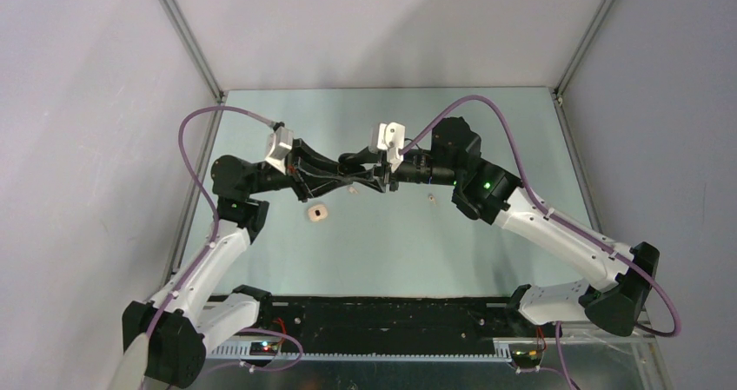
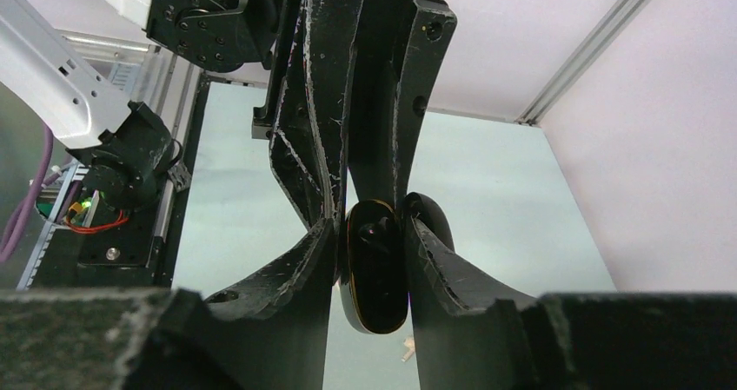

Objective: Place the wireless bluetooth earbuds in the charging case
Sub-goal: Insert the left earbud into the left side groove of the charging case, then pick up the right earbud from the center of the board.

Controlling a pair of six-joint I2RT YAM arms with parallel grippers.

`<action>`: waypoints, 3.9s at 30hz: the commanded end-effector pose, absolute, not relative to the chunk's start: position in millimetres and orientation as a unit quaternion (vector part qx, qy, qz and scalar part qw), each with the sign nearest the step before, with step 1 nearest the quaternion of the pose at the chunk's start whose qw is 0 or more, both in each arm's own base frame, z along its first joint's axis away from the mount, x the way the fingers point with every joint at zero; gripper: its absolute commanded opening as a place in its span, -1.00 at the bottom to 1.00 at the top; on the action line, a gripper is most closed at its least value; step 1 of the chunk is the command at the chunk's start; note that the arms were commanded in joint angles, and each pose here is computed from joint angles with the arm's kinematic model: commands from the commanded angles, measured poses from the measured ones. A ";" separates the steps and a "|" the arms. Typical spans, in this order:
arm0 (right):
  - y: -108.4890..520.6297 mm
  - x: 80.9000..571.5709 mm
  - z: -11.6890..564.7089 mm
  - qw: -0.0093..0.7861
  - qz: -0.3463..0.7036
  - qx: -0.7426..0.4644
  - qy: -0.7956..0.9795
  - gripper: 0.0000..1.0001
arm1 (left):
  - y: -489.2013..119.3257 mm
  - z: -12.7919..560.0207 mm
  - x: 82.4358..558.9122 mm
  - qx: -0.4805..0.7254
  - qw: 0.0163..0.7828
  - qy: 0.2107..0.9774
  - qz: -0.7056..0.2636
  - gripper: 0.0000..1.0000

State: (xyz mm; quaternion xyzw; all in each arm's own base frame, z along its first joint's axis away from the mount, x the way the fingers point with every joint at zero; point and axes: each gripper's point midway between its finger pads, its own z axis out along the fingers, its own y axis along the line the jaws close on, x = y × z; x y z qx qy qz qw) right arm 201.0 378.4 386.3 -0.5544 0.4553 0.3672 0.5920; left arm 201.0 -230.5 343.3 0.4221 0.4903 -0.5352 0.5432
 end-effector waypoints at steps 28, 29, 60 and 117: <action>313.6 271.7 409.5 0.577 0.349 -0.443 0.591 0.07 | -175.9 380.4 272.9 0.271 0.641 0.547 -0.464 -1.00; 314.5 287.7 386.9 0.554 0.342 -0.434 0.623 -0.02 | -171.5 381.8 275.2 0.260 0.647 0.551 -0.459 -1.00; 409.6 414.0 72.4 0.235 0.195 -0.043 0.951 -0.28 | -127.8 355.1 268.1 0.165 0.668 0.622 -0.374 -1.00; 410.4 409.5 8.6 0.219 0.147 -0.081 0.961 -0.43 | -122.9 338.7 276.2 0.152 0.656 0.640 -0.369 -1.00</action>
